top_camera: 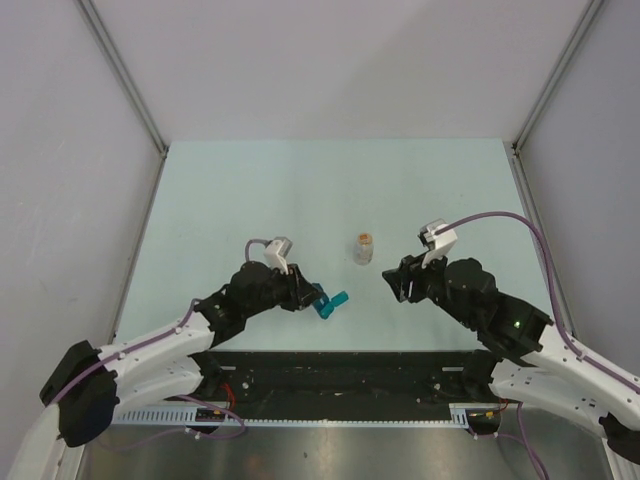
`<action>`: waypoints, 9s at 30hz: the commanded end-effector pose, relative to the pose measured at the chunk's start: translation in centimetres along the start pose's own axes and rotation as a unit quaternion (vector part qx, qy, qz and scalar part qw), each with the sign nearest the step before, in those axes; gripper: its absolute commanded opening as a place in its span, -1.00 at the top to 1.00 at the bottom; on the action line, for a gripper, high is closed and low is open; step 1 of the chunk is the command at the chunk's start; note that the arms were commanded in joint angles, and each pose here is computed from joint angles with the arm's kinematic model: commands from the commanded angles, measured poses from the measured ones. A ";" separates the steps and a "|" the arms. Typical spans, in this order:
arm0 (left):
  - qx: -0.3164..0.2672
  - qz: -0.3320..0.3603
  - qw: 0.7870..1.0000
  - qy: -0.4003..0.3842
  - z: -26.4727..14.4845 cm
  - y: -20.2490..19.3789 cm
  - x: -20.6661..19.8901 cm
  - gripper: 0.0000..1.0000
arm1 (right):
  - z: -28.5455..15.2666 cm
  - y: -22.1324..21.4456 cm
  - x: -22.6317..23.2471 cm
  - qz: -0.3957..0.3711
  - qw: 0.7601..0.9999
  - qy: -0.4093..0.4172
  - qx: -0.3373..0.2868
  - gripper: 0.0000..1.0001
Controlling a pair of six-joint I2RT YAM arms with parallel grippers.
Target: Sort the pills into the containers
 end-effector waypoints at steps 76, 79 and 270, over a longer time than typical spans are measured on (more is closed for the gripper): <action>-0.067 0.020 0.993 0.097 -5.3 3.1 1.9 -1.00 | 22.1 -5.5 -8.7 -0.018 0.966 -0.208 0.155 -0.11; -0.065 0.019 0.993 0.098 -5.3 2.9 2.0 -1.00 | 22.0 -5.4 -8.6 -0.017 0.966 -0.205 0.156 0.12; -0.130 0.181 0.951 -0.214 -6.8 7.2 -15.4 0.99 | 0.6 11.4 9.7 0.232 0.959 0.121 -0.107 -0.40</action>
Point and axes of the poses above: each gripper's point midway between its finger pads, its own z axis out along the fingers, its own x axis along the line the jaws close on, y = z × x, the point moved 5 cm from there along -z, back along the fingers, and after that the axes turned 11 degrees about z, right-handed, at the moved point
